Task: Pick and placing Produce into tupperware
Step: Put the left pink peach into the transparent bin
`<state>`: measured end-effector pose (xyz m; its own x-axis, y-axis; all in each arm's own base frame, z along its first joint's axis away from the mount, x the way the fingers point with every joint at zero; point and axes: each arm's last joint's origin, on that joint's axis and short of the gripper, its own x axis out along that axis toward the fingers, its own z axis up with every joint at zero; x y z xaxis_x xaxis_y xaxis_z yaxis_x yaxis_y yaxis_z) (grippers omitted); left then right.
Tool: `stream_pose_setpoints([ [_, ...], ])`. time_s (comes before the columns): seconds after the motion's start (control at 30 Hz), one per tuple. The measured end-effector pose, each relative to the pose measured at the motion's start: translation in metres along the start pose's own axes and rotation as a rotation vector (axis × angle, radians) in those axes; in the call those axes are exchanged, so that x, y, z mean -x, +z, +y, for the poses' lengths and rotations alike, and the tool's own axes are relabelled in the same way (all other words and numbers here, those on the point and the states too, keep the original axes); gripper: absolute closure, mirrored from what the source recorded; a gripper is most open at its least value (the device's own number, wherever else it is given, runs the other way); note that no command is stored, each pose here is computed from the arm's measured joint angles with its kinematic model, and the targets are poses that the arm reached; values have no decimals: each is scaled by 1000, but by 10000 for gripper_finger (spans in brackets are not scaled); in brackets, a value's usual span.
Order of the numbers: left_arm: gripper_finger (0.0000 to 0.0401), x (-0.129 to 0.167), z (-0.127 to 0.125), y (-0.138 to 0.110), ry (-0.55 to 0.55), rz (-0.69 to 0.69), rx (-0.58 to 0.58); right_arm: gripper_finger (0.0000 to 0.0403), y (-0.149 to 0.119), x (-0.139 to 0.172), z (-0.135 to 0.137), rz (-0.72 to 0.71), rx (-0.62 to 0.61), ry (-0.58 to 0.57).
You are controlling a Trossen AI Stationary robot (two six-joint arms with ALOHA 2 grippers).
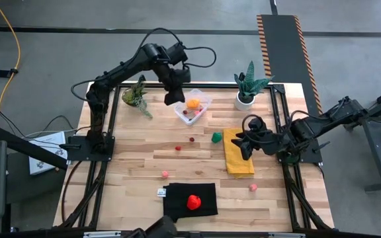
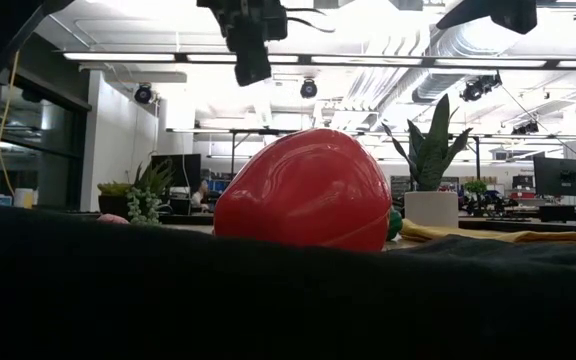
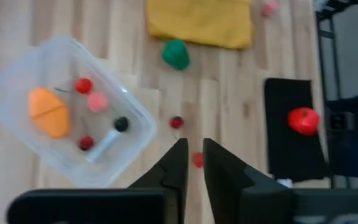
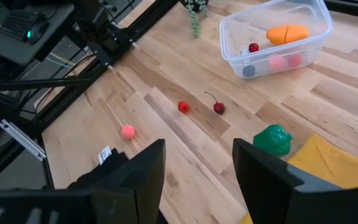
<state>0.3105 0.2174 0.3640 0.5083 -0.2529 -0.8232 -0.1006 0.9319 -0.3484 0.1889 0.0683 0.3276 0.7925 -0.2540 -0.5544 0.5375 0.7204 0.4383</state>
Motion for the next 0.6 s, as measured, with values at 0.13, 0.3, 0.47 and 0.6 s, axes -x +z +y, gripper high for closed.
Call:
stream_pose_setpoints([
  [0.13, 396, -3, -10, -1, -40, 28, 1, 226, -1, 1, 1, 4, 7, 7],
  [0.3, 392, -8, -24, -3, -86, 89, 12, 226, -4, 3, 2, 13, 15, 19],
  [0.47, 399, -16, -45, 1, -124, 100, -32, 226, -4, 3, 3, 19, 16, 23],
  [0.6, 397, -14, -67, 1, -140, 98, -84, 226, -4, 3, 3, 19, 16, 23],
])
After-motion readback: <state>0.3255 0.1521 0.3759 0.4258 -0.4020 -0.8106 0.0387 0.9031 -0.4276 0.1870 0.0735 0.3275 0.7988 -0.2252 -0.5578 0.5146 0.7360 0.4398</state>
